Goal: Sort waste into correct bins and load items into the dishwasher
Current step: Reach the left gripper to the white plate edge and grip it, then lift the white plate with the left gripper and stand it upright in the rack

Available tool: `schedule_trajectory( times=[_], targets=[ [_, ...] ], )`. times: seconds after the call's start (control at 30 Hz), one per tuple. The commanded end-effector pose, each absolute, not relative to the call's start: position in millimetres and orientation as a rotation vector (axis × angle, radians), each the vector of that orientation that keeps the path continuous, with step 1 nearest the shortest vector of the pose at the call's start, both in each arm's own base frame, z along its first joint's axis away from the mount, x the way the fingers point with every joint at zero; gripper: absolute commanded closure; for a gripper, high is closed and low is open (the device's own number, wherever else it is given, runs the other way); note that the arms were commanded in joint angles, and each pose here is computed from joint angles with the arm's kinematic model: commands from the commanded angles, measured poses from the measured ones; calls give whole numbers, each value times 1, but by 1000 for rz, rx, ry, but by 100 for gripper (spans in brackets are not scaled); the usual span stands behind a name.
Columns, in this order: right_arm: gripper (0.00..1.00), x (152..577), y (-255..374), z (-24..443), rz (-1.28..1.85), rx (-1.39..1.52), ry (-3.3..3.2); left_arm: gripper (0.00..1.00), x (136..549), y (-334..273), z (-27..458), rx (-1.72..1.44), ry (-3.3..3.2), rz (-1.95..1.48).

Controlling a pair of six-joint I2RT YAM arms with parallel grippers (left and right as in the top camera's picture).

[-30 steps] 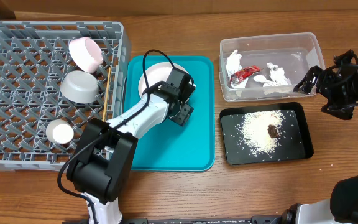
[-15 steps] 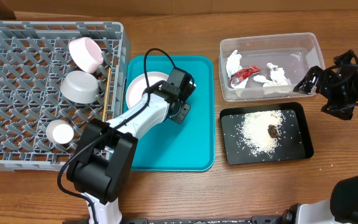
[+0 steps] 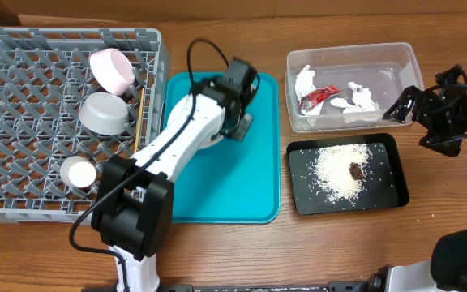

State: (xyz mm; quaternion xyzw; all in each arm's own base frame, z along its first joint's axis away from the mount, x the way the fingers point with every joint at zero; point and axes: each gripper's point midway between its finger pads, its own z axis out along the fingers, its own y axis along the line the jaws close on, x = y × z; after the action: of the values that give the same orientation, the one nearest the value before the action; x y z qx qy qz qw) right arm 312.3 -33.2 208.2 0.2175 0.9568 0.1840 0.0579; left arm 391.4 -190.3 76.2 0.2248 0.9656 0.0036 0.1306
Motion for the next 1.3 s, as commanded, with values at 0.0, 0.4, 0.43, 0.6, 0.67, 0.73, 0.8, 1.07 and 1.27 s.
schedule_trajectory(
  times=[0.0,0.4,0.43,0.6,0.67,0.73,0.8,1.07,1.27],
  targets=[
    [0,315,-35,215,540,644,2875,96,416,-190,132,471,2766,-58],
    [0,315,-35,215,540,645,2876,96,436,-173,227,352,2683,-398],
    [0,315,-35,215,540,645,2877,96,437,-172,232,344,2676,-447],
    [0,314,-35,215,540,646,2878,96,443,-149,248,293,2624,-752],
    [0,314,-35,215,540,646,2878,96,446,-131,256,255,2585,-862],
    [0,314,-35,215,540,646,2878,96,448,-118,260,212,2565,-910],
    [0,314,-35,215,540,646,2878,96,450,-108,264,181,2545,-948],
    [0,314,-35,215,541,647,2879,96,451,-83,264,143,2521,-1007],
    [0,314,-34,215,542,648,2881,96,450,-71,252,130,2539,-993]
  ],
)
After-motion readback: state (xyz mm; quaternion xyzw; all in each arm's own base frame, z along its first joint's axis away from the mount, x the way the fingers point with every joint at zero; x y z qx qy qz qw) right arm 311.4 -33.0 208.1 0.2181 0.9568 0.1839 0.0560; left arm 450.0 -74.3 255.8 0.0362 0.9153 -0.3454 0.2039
